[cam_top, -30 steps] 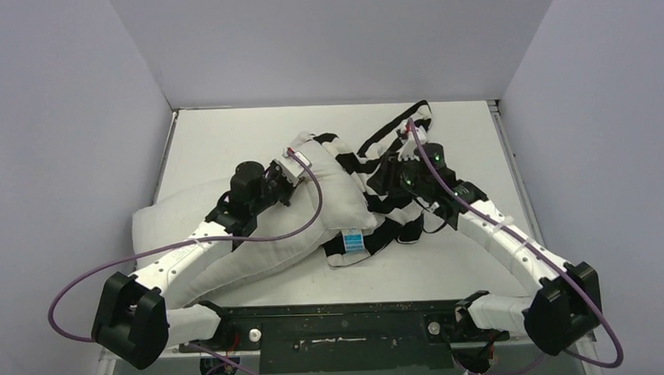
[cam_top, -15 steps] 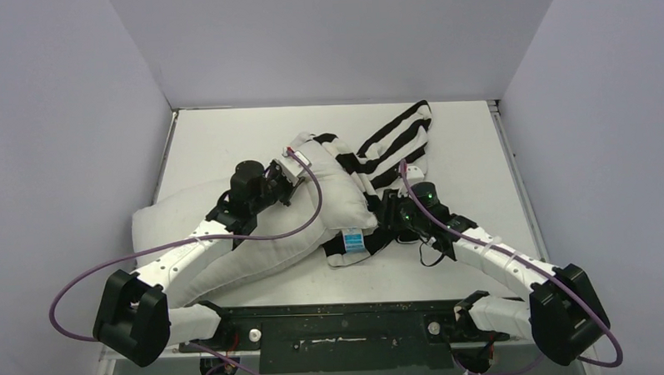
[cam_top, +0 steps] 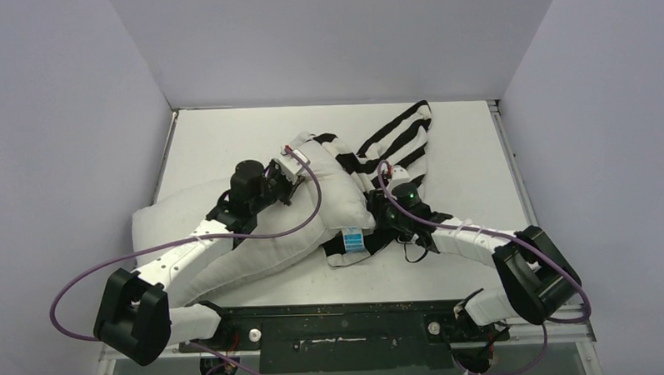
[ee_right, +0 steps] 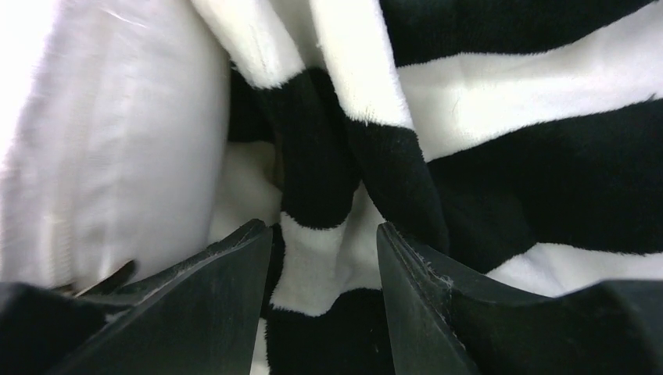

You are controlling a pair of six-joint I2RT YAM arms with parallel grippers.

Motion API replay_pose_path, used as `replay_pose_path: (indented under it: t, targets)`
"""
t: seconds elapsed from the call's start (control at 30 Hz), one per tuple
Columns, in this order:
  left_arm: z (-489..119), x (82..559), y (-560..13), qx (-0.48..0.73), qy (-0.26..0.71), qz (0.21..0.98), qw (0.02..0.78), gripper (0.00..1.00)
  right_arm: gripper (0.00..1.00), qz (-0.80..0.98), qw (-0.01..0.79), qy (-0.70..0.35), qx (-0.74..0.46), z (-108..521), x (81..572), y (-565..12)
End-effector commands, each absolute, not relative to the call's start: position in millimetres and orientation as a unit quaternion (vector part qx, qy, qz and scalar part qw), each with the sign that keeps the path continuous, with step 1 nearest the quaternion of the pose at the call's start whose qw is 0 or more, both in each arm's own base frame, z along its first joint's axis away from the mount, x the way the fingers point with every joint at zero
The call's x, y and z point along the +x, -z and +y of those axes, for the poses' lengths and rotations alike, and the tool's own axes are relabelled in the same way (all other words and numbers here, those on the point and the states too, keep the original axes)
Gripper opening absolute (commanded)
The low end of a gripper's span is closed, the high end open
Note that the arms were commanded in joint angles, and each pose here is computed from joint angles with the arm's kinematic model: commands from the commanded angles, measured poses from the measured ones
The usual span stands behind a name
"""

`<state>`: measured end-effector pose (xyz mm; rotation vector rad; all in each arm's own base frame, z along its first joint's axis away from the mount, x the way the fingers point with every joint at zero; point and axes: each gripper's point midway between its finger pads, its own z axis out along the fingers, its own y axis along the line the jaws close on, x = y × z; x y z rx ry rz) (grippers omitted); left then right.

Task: Put the pillow into the pillowcase
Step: Stuff the pillow into the pillowcase.

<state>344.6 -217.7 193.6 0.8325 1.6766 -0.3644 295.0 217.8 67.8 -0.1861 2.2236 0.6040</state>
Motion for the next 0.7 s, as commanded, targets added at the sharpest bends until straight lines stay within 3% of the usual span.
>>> replay_pose_path:
  t: [0.0, 0.13, 0.27, 0.43, 0.67]
  targets:
    - [-216.6, 359.4, -219.8, 0.322, 0.158, 0.695, 0.623, 0.00, 0.53, 0.866, 0.436, -0.233, -0.077, 229.4, 316.3, -77.3]
    - [-217.8, 360.0, -218.9, 0.318, 0.164, 0.698, 0.620, 0.00, 0.48, 0.867, 0.435, -0.233, -0.076, 231.6, 319.5, -71.3]
    - [-208.6, 366.9, -214.9, 0.300, 0.140, 0.712, 0.619, 0.00, 0.03, 0.861, 0.440, -0.243, -0.082, 235.0, 319.0, -85.2]
    - [-196.7, 374.3, -213.9, 0.287, 0.105, 0.718, 0.625, 0.00, 0.00, 0.844, 0.458, -0.261, -0.102, 235.6, 312.2, -152.0]
    - [-196.6, 387.8, -188.4, 0.279, 0.049, 0.758, 0.588, 0.00, 0.00, 0.768, 0.474, -0.395, -0.170, 260.2, 260.9, -226.9]
